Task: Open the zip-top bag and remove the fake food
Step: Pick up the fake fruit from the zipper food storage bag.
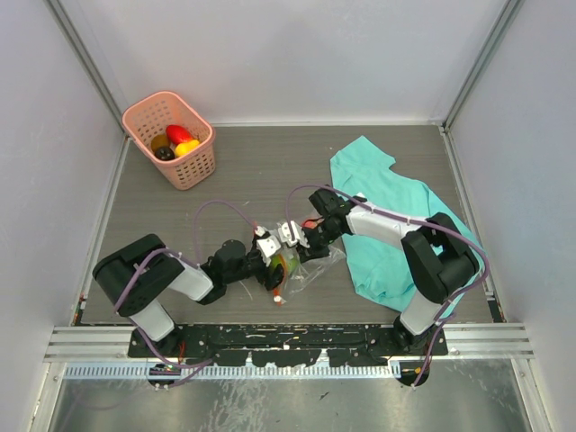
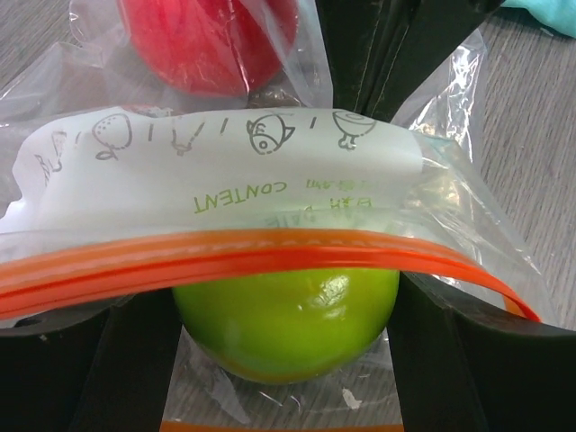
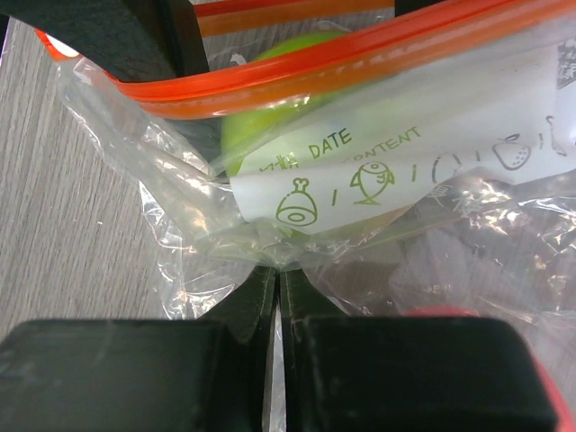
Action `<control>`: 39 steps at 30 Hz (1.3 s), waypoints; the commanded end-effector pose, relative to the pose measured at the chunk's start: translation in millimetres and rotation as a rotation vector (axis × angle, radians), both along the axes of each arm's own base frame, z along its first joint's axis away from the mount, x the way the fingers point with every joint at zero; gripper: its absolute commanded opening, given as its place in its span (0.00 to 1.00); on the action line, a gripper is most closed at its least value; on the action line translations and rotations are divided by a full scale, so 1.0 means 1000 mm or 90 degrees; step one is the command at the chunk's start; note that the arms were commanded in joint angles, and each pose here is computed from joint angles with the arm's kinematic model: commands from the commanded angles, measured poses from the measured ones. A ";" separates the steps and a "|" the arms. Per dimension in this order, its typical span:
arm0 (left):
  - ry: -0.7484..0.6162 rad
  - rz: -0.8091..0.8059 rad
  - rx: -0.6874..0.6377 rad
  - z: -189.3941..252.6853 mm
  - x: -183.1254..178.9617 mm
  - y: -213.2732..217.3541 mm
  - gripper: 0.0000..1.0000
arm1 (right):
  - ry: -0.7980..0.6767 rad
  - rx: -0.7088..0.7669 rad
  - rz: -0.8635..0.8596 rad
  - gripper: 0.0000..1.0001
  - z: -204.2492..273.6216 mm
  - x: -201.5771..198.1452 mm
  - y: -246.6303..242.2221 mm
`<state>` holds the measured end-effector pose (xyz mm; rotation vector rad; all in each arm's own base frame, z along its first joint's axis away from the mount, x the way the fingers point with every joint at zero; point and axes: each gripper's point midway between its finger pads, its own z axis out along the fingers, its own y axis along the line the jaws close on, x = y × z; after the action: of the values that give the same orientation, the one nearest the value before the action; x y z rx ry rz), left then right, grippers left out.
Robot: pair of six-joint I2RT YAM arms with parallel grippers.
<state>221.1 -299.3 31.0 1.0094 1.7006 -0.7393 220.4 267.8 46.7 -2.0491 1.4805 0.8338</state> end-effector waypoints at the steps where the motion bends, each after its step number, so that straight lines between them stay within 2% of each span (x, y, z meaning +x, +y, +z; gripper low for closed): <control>1: -0.038 0.026 -0.053 0.028 0.014 -0.012 0.70 | -0.016 0.031 0.017 0.08 0.017 0.002 0.015; 3: -0.033 0.028 -0.058 0.029 0.012 -0.009 0.59 | -0.023 0.028 0.014 0.08 0.017 0.005 0.013; 9: 0.005 0.015 -0.078 0.036 -0.004 -0.005 0.41 | -0.043 0.019 0.001 0.07 0.019 0.013 0.005; 26: 0.217 0.070 -0.068 0.052 -0.048 0.027 0.35 | -0.065 0.020 -0.012 0.08 0.023 0.021 -0.009; 32: 0.278 0.125 -0.106 0.076 -0.049 0.038 0.32 | -0.063 0.020 -0.008 0.11 0.023 0.019 -0.010; 34: 0.297 0.146 -0.135 0.085 -0.047 0.040 0.30 | -0.063 0.023 -0.006 0.15 0.025 0.019 -0.009; 39: 0.328 0.177 -0.174 0.103 -0.042 0.044 0.28 | -0.069 0.038 0.004 0.39 0.031 0.014 -0.009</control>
<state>170.7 -251.8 102.0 0.5138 2.0654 -1.0071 234.8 254.6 53.1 -2.0479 1.4676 0.7576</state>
